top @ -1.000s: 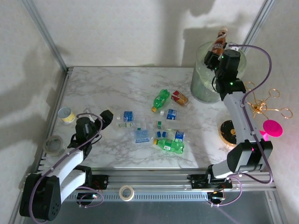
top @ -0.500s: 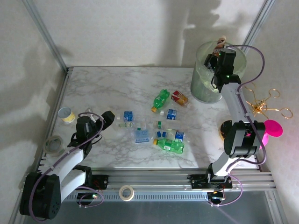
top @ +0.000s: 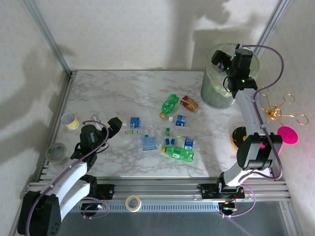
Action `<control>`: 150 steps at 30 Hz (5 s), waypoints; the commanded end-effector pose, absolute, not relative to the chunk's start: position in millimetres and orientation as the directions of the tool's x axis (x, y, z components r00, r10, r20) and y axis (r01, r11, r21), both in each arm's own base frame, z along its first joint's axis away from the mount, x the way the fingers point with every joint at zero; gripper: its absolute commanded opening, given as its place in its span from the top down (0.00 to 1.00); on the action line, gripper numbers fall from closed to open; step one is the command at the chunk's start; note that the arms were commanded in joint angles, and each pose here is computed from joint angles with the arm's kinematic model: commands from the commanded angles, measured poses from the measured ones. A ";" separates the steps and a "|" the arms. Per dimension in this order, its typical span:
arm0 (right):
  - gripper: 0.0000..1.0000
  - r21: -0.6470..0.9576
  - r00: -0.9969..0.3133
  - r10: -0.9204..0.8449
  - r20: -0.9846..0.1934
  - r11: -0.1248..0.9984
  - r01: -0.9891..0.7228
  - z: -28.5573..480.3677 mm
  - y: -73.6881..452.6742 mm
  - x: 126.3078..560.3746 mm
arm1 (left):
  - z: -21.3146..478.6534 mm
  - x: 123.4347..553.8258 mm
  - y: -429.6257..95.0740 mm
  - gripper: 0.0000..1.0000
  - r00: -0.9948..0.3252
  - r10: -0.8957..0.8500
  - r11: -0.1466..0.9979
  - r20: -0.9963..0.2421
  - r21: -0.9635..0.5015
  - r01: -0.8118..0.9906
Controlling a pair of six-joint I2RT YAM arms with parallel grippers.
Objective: Put the plastic bottles in the bin
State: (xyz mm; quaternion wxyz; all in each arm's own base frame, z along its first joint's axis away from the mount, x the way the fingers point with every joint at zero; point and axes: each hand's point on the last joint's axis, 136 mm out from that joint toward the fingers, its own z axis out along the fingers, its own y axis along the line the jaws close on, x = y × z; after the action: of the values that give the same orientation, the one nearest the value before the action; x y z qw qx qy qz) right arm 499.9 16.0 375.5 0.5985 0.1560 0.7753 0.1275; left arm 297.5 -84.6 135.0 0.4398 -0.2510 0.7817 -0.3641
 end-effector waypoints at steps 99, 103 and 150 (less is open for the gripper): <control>0.01 0.155 -0.747 0.062 -0.662 0.986 -0.055 99.7 195.6 286.0 | 67.5 312.3 -106.6 0.00 -0.369 -0.867 0.496 -0.336 -0.498 -0.712; 0.01 0.116 -0.769 0.042 -0.638 0.992 -0.042 90.3 179.6 270.0 | 95.1 321.2 -94.9 0.00 -0.362 -0.833 0.549 -0.419 -0.538 -0.640; 0.52 -0.144 -0.770 -0.513 -0.379 0.854 -0.499 42.6 244.7 160.4 | 192.9 346.4 -126.8 0.00 -0.382 -0.728 0.660 -0.570 -0.733 -0.165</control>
State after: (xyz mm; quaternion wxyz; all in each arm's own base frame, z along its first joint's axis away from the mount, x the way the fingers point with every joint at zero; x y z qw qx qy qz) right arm 161.4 234.9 30.1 0.1872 -0.2663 0.9442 -0.0510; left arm 347.2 -140.8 194.7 0.4597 -0.2770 0.7838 -0.3126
